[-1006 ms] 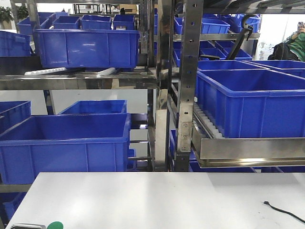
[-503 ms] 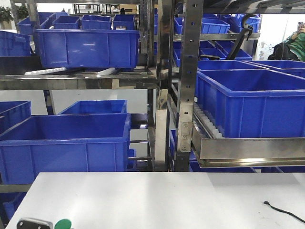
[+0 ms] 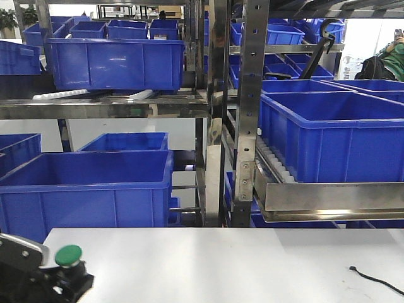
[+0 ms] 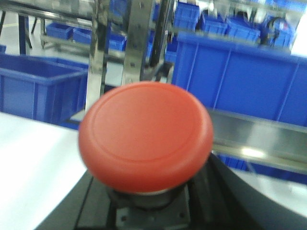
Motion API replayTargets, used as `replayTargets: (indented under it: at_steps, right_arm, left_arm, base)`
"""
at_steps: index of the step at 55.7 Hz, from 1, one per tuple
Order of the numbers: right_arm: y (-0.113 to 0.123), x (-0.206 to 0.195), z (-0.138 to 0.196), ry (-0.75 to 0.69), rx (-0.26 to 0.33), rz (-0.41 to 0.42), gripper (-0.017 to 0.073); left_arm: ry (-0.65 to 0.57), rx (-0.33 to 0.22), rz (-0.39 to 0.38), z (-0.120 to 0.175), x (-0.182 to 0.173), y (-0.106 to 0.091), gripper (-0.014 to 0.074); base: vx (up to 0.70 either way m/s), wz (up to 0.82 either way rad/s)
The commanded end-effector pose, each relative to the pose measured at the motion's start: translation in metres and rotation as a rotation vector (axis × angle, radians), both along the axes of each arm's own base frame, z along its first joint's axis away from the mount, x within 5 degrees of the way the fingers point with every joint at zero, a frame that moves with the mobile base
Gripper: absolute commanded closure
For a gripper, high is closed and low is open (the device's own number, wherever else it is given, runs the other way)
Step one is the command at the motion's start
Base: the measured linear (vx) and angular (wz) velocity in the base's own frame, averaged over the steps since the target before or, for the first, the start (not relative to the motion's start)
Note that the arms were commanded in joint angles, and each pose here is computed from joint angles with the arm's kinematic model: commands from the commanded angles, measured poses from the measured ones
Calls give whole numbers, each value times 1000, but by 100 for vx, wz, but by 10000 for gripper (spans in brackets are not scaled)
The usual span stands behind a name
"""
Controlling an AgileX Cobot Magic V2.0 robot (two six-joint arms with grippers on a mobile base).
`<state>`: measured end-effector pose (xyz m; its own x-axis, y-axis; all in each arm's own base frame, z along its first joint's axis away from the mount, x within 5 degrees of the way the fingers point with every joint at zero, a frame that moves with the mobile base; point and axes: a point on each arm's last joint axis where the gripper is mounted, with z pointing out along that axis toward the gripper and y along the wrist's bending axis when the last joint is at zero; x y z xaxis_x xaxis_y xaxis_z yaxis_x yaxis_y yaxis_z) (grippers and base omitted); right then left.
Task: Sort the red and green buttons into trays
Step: 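Grasp the green-capped push-button switch with the left gripper and lift, then drive the base to the shelf holding green and red trays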
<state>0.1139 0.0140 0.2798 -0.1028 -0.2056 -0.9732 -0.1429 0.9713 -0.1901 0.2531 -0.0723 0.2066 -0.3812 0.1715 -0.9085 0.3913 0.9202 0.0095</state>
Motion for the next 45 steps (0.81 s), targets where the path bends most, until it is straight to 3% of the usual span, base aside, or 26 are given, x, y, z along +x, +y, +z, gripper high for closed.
replayTargets:
  at_steps: [1, 17, 28, 45]
  right_arm:
    - [1, 1, 13, -59, 40, 6, 568]
    - [0, 0, 10, -14, 88, -9, 568]
    - [0, 0, 9, -6, 70, -9, 568]
    - [0, 0, 9, -5, 71, -9, 568]
  left_arm:
    - [-112, -25, 14, 40, -16, 4, 592]
    - [-170, 34, 145, 90, -71, 31, 592]
    - [-178, -18, 228, 106, -106, 44, 592]
    - [-251, -59, 247, 120, -131, 51, 592]
  base:
    - [0, 0]
    - [0, 0]
    - [0, 0]
    - [0, 0]
